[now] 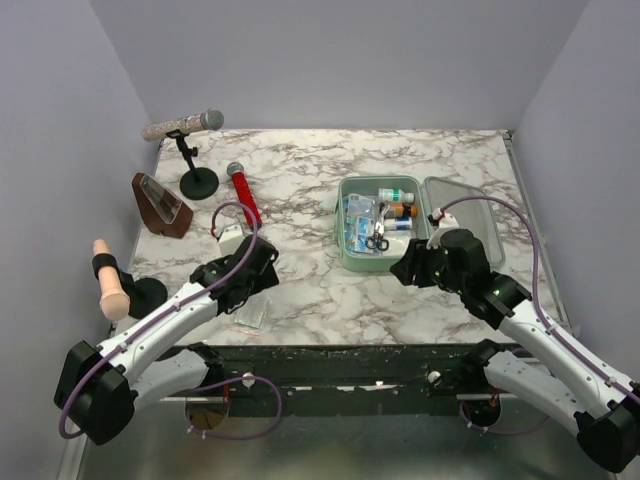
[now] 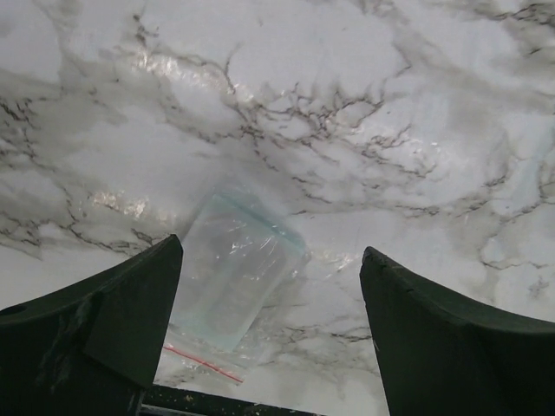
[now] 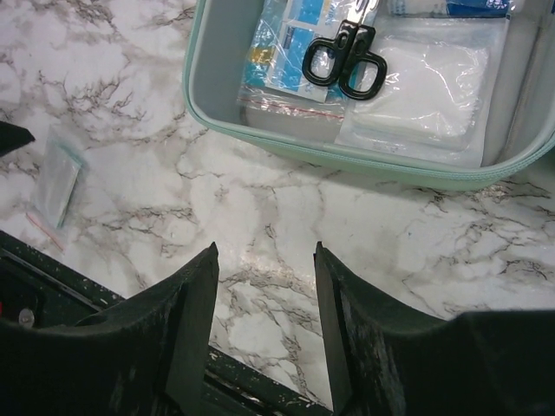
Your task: Organize the medicine kit
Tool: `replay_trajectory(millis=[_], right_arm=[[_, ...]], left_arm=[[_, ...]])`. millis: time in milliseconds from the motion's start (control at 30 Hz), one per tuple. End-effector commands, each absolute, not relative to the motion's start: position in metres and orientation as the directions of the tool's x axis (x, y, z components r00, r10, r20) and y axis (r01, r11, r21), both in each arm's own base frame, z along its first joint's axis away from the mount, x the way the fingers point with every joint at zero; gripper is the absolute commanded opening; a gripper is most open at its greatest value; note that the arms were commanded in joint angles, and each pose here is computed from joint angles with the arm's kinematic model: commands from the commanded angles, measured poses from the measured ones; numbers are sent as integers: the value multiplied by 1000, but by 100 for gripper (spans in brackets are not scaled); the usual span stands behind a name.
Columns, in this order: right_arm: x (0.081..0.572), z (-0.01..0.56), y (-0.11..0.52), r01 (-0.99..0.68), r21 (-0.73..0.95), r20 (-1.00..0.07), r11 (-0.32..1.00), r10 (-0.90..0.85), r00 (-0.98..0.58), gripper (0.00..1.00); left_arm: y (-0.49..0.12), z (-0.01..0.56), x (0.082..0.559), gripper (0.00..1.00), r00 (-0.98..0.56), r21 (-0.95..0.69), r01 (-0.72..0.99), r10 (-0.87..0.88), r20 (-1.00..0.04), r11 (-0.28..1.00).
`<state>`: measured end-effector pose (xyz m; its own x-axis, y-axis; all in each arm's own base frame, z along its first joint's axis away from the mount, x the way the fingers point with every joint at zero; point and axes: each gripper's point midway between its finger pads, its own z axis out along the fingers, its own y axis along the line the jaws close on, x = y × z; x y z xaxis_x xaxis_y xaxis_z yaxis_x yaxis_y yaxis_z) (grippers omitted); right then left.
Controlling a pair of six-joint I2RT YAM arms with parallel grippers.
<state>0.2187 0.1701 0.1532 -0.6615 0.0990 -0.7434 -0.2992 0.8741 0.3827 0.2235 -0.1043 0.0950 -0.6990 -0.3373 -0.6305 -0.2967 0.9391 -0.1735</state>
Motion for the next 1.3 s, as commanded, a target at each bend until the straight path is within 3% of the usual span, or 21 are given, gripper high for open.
replay_trajectory(millis=[0,200,367,633,833,1000,1267], right_arm=[[219,161,179,-336,405,-754,851,103,-649,57],[215,156,179,-327,418,-739,847,107,-666,57],[213,153,174,-313,411,-739,856,112,-664,57],[211,148,170,-295,411,-735,863,122,-667,57],[212,148,170,-291,410,-733,865,123,-669,57],[214,155,168,-278,407,-741,870,137,-657,57],[241,171,166,-225,353,-766,908,142,-626,58]], left_arm=[[-94,67,195,97,-722,-180,-391,-422,-547,903],[-102,44,190,99,-750,-200,-379,-427,-505,903],[-106,28,189,90,-785,-163,-347,-381,-489,924],[-99,12,180,62,-809,-111,-342,-353,-470,933],[-104,25,188,26,-787,-156,-327,-360,-502,932],[-109,40,197,3,-771,-185,-307,-358,-527,934],[-129,91,218,0,-686,-357,-227,-409,-602,906]])
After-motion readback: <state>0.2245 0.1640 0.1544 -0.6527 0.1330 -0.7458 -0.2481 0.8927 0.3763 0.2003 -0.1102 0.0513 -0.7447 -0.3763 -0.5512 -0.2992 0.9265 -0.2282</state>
